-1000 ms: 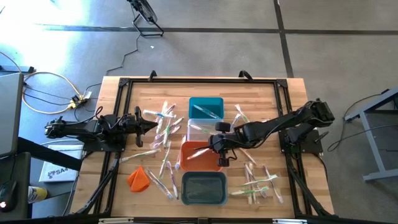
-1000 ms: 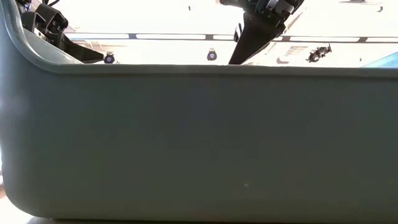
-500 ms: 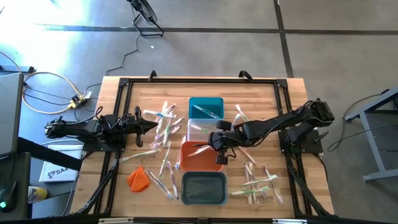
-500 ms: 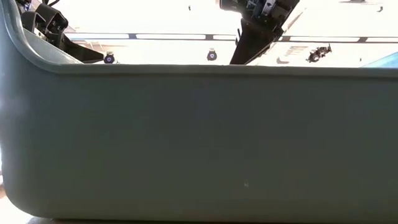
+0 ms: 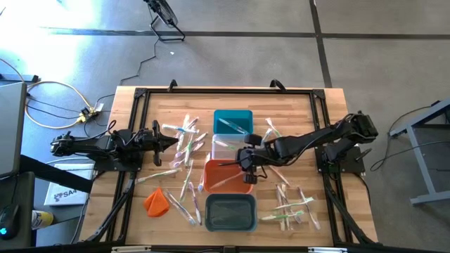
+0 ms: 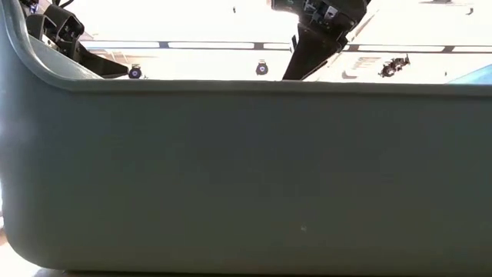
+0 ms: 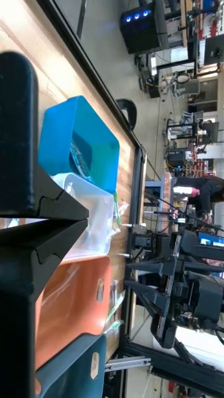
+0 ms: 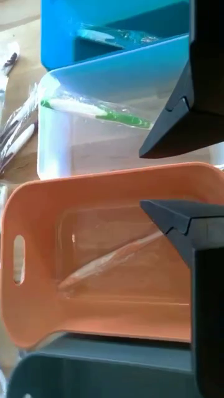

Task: Pick & Place Toothbrushes
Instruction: Put the violet toothbrush into the green bin

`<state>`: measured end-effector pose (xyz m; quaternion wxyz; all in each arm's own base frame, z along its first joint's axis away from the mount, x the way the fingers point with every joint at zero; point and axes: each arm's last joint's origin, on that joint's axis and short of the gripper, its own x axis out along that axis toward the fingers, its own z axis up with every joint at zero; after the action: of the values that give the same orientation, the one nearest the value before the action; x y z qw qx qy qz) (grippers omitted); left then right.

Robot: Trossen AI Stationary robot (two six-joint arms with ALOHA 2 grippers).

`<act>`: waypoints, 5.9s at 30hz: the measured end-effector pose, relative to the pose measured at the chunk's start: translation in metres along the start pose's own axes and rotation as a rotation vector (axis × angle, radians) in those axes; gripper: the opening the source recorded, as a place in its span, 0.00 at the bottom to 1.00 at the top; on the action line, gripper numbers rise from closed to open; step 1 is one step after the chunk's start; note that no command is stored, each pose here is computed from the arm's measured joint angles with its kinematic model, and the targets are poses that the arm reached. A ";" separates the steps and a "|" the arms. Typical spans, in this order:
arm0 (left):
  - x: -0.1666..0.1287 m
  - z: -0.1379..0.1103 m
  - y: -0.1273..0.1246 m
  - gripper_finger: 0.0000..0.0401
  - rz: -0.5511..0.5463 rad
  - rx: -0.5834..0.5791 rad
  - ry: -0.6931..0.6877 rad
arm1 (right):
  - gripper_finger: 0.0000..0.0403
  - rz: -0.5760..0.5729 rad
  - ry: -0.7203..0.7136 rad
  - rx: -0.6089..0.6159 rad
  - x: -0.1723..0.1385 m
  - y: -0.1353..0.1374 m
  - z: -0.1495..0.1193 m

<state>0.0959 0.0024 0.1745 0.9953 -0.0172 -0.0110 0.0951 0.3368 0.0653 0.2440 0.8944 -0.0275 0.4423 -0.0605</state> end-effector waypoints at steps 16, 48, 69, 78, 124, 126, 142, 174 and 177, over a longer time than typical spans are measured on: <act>0.000 0.000 0.000 0.00 0.000 -0.001 -0.004 | 0.02 -0.037 0.256 -0.067 -0.004 -0.002 -0.026; 0.000 0.000 0.000 0.00 0.000 0.000 0.000 | 0.01 0.072 -0.257 0.218 -0.023 -0.044 -0.114; 0.006 -0.008 -0.003 0.00 -0.048 -0.219 0.108 | 0.01 0.018 -0.496 0.311 -0.018 -0.057 -0.155; 0.019 -0.020 -0.007 0.00 -0.063 -0.193 0.237 | 0.01 -0.013 -0.500 0.318 -0.018 -0.058 -0.155; 0.080 -0.010 -0.025 0.00 -0.171 -0.005 0.358 | 0.01 0.006 -0.451 0.372 -0.034 -0.052 -0.128; 0.080 -0.010 -0.025 0.00 -0.171 -0.005 0.359 | 0.01 0.014 -0.439 0.361 -0.035 -0.049 -0.128; 0.080 -0.009 -0.024 0.00 -0.155 -0.002 0.354 | 0.01 0.016 -0.443 0.315 -0.036 -0.044 -0.128; 0.074 -0.013 -0.004 0.00 0.570 -0.038 0.294 | 0.01 -0.440 -0.460 0.633 -0.030 -0.118 -0.133; 0.073 -0.016 -0.004 0.00 0.563 -0.105 0.313 | 0.01 -0.441 -0.441 0.667 -0.029 -0.118 -0.136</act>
<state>0.1691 0.0117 0.1599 0.9173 -0.0853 0.1424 0.3619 0.2015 -0.0473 0.1969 0.8931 0.1562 0.1812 -0.3811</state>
